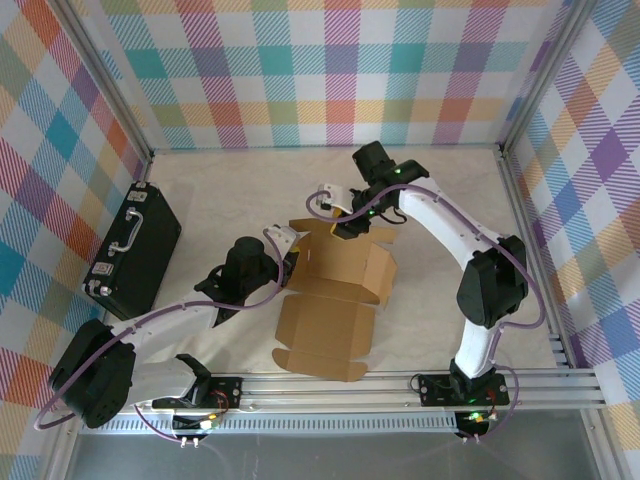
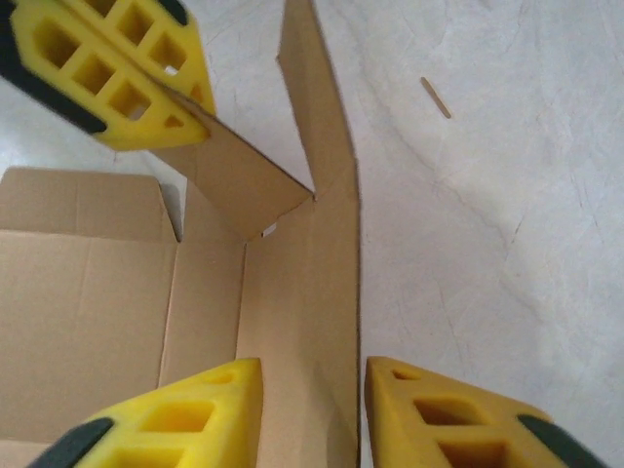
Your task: Fold the paper box
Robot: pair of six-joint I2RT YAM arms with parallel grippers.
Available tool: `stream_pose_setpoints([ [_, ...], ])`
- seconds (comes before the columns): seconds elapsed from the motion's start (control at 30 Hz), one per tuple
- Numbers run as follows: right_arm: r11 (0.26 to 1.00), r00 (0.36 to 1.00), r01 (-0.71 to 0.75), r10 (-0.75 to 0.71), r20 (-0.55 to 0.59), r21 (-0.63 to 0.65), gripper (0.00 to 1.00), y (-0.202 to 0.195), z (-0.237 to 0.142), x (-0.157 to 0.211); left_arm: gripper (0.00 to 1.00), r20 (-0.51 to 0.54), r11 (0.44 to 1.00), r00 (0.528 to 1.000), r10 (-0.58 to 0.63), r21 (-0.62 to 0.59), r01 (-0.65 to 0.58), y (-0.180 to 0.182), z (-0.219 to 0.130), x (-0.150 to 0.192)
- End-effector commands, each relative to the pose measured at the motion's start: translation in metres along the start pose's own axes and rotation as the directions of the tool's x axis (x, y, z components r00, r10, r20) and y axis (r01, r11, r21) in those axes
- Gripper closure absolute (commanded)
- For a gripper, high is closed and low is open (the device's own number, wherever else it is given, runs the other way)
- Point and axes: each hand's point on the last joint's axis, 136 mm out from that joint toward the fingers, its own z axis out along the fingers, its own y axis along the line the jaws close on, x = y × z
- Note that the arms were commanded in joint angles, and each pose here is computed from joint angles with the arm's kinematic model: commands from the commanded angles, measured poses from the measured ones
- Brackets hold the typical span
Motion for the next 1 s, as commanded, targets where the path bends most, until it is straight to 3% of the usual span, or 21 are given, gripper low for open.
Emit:
stream_pose_setpoints([
  [0.0,0.997,0.999,0.048,-0.049,-0.013,-0.054,0.83,0.012,0.0,0.0,1.0,0.011,0.999,0.999,0.037,-0.007,-0.036,0.0,-0.001,0.001],
  [0.07,0.997,0.998,0.059,-0.06,-0.025,-0.051,0.98,0.012,0.0,0.002,0.94,0.005,0.999,0.999,0.034,-0.028,-0.033,0.004,-0.001,0.0],
  [0.13,0.996,0.997,0.07,-0.071,-0.029,-0.047,1.0,0.011,0.0,0.003,0.82,0.007,0.999,1.0,0.028,-0.036,-0.027,0.006,-0.001,-0.003],
  [0.2,0.997,0.997,0.071,-0.072,-0.021,-0.035,1.0,0.009,-0.002,0.001,0.56,0.003,0.999,1.0,-0.01,-0.053,0.01,0.009,-0.004,-0.007],
  [0.33,0.997,0.997,0.081,-0.081,-0.015,-0.015,1.0,0.006,-0.005,-0.002,0.23,-0.001,0.996,0.998,-0.068,-0.055,0.068,0.01,-0.022,-0.018],
  [0.47,0.996,0.996,0.086,-0.085,-0.007,0.001,1.0,0.006,-0.006,-0.004,0.2,0.054,0.995,0.993,-0.103,-0.01,0.103,0.004,-0.048,-0.035],
  [0.53,0.996,0.996,0.094,-0.094,-0.002,0.012,1.0,0.005,-0.006,-0.004,0.11,0.082,0.993,0.99,-0.115,-0.004,0.116,0.004,-0.061,-0.047],
  [0.63,0.994,0.994,0.109,-0.109,0.02,0.004,1.0,0.009,-0.008,-0.006,0.09,0.097,0.998,0.993,-0.06,0.016,0.059,0.001,-0.07,-0.058],
  [0.77,0.991,0.991,0.131,-0.131,0.034,0.009,1.0,0.012,-0.009,-0.006,0.09,0.1,0.998,0.995,-0.018,0.059,0.012,0.006,-0.056,-0.058],
  [0.97,0.991,0.99,0.134,-0.135,0.031,0.023,1.0,0.011,-0.01,-0.006,0.12,0.002,0.99,1.0,-0.009,0.142,0.008,0.008,-0.021,-0.06],
])
